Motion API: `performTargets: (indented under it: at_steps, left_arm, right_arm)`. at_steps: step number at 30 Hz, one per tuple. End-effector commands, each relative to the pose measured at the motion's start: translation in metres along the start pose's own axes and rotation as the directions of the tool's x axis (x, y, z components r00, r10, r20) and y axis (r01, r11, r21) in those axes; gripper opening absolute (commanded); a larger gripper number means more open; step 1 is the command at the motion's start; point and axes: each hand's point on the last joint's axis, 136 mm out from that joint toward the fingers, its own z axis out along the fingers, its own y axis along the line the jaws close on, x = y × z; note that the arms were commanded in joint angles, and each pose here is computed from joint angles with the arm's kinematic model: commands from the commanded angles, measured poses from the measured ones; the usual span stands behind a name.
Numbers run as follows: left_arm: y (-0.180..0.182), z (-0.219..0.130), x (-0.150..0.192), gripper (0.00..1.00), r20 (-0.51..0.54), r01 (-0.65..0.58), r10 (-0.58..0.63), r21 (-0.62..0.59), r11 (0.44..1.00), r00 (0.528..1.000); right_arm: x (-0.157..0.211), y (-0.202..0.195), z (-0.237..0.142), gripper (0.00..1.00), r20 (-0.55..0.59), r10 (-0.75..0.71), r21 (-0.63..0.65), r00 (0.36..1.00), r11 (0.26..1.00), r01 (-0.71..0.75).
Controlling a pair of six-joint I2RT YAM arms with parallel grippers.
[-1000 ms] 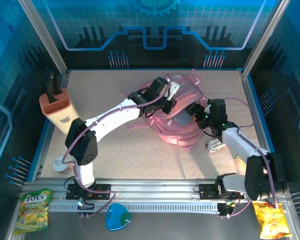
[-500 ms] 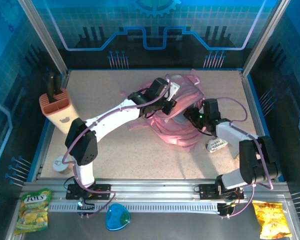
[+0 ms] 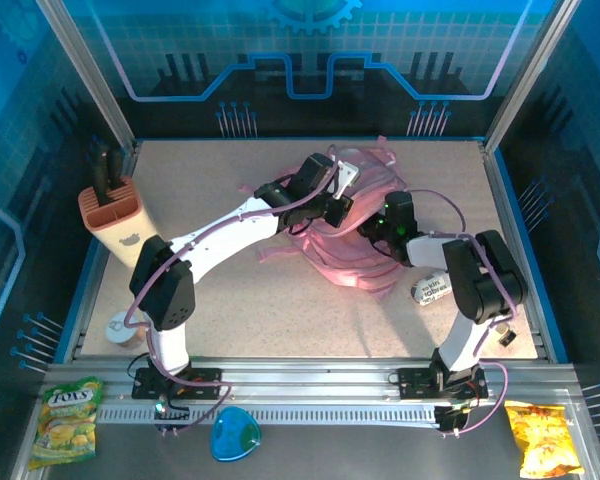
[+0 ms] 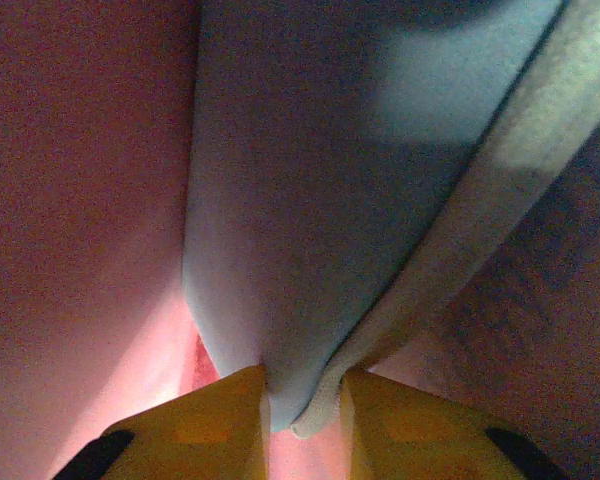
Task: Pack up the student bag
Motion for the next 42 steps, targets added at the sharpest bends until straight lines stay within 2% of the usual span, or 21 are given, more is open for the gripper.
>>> performTargets:
  at_steps: [1, 5, 12, 17, 21, 23, 26, 29, 31, 34, 37, 39, 42]
  left_arm:
    - [-0.017, -0.029, -0.040, 0.00, 0.127, 0.008, -0.017, 0.066, 0.998, 0.992]
    - [-0.014, -0.028, -0.039, 0.00, 0.125, 0.014, -0.021, 0.058, 0.998, 0.992]
    - [-0.009, -0.027, -0.039, 0.00, 0.121, 0.032, -0.039, 0.060, 0.998, 0.992]
    - [-0.008, -0.022, -0.031, 0.00, 0.099, 0.038, -0.045, 0.069, 0.997, 0.994]
    - [-0.009, -0.015, -0.017, 0.00, 0.050, 0.050, -0.056, 0.100, 0.994, 0.997]
    - [-0.011, -0.014, -0.010, 0.08, 0.025, 0.072, -0.076, 0.130, 0.989, 0.997]
    - [-0.009, -0.015, 0.000, 0.27, 0.006, 0.112, -0.114, 0.143, 0.983, 0.994]
    - [-0.001, -0.019, 0.007, 0.45, 0.003, 0.173, -0.175, 0.140, 0.975, 0.985]
    - [0.010, -0.022, 0.012, 0.47, 0.001, 0.228, -0.230, 0.123, 0.966, 0.973]
    - [0.042, -0.025, 0.023, 0.52, 0.001, 0.351, -0.352, 0.057, 0.935, 0.936]
    - [0.082, -0.026, 0.041, 0.55, -0.001, 0.514, -0.514, -0.008, 0.858, 0.858]
    - [0.107, -0.024, 0.056, 0.57, -0.010, 0.635, -0.636, -0.027, 0.772, 0.772]
    - [0.129, -0.017, 0.072, 0.59, -0.033, 0.752, -0.752, -0.006, 0.659, 0.658]
  right_arm:
    - [-0.006, 0.016, 0.013, 0.23, 0.027, 0.023, -0.074, 0.999, 0.997, -0.021]
    - [-0.008, 0.016, 0.005, 0.27, 0.037, 0.022, -0.078, 0.999, 0.997, -0.019]
    - [0.001, 0.000, -0.055, 0.45, 0.039, 0.025, -0.068, 0.999, 0.997, -0.022]
    - [0.017, -0.032, -0.105, 0.54, 0.053, 0.009, 0.079, 0.999, 0.997, -0.013]
    - [0.018, -0.054, -0.156, 0.63, 0.133, -0.051, 0.245, 0.990, 0.969, 0.017]
    - [0.013, -0.052, -0.182, 0.66, 0.176, -0.103, 0.289, 0.979, 0.956, 0.049]
    - [0.003, -0.040, -0.219, 0.71, 0.255, -0.178, 0.329, 0.950, 0.940, 0.088]
    - [-0.004, -0.020, -0.240, 0.77, 0.296, -0.243, 0.331, 0.924, 0.933, 0.139]
    - [-0.005, -0.011, -0.242, 0.79, 0.279, -0.263, 0.334, 0.924, 0.928, 0.163]
    - [-0.005, -0.002, -0.235, 0.80, 0.236, -0.275, 0.326, 0.932, 0.926, 0.191]
    - [-0.004, 0.003, -0.223, 0.82, 0.203, -0.278, 0.314, 0.939, 0.927, 0.207]
    - [-0.003, 0.006, -0.216, 0.84, 0.187, -0.276, 0.300, 0.943, 0.930, 0.213]
    - [0.000, 0.008, -0.209, 0.87, 0.171, -0.276, 0.288, 0.946, 0.932, 0.220]
